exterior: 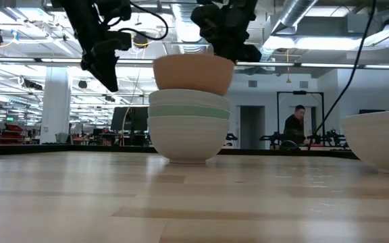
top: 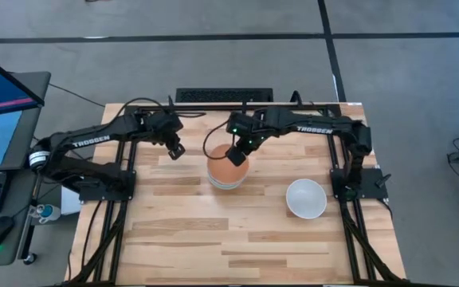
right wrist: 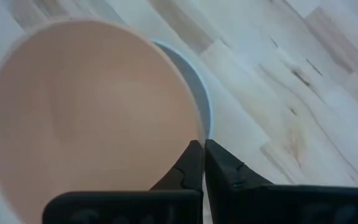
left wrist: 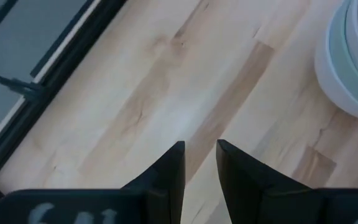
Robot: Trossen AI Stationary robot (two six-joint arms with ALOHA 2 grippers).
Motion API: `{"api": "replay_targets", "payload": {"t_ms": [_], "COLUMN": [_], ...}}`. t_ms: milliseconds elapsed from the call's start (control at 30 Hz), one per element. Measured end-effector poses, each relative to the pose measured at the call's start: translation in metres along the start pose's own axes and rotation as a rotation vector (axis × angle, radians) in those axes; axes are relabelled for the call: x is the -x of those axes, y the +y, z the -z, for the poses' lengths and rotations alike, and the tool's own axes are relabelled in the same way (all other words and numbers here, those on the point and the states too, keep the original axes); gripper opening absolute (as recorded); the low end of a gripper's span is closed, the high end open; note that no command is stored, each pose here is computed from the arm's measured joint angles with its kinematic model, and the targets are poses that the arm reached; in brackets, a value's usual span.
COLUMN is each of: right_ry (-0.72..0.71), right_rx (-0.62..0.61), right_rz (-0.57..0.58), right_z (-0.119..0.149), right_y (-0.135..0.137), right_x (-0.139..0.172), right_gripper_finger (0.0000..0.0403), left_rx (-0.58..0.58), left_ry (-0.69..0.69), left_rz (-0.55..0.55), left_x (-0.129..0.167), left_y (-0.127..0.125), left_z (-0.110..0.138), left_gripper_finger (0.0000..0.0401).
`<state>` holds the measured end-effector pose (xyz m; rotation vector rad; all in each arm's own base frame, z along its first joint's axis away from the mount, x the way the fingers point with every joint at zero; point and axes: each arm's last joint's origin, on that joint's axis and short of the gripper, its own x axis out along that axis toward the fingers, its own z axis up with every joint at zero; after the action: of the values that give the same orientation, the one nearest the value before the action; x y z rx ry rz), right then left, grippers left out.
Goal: Nest bowls inside each other
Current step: Stack the orange bowl on top of the stacked white bowl
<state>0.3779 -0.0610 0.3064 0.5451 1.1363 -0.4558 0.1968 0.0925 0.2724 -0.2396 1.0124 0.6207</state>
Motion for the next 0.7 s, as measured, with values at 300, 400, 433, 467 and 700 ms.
{"api": "replay_targets", "payload": {"t_ms": [300,400,433,467,700], "right_ry": [-0.016,-0.016,-0.019,-0.020,-0.038], "right_rx": [-0.010,0.001,0.003,0.001,-0.009], "right_rz": [-0.014,-0.023,-0.028,-0.031,-0.037], "right_z": [-0.001,0.001,0.001,0.002,0.003], "right_y": [0.002,0.007,0.008,0.010,0.014], "right_x": [0.003,0.003,0.003,0.003,0.003], "right_gripper_finger": [0.0023,0.0021,0.0022,0.0023,0.0046], "left_rx": [-0.014,-0.011,-0.012,-0.016,-0.017], "left_ry": [0.012,0.013,0.018,0.019,0.015], "left_rz": [-0.002,-0.004,-0.006,-0.007,-0.007], "left_x": [-0.001,-0.002,-0.003,-0.003,-0.003], "left_y": [0.000,0.001,0.001,0.002,0.002], "left_z": [0.001,0.000,0.000,0.000,0.000], "left_gripper_finger": [0.0083,0.0083,0.0083,0.0083,0.0083]}}
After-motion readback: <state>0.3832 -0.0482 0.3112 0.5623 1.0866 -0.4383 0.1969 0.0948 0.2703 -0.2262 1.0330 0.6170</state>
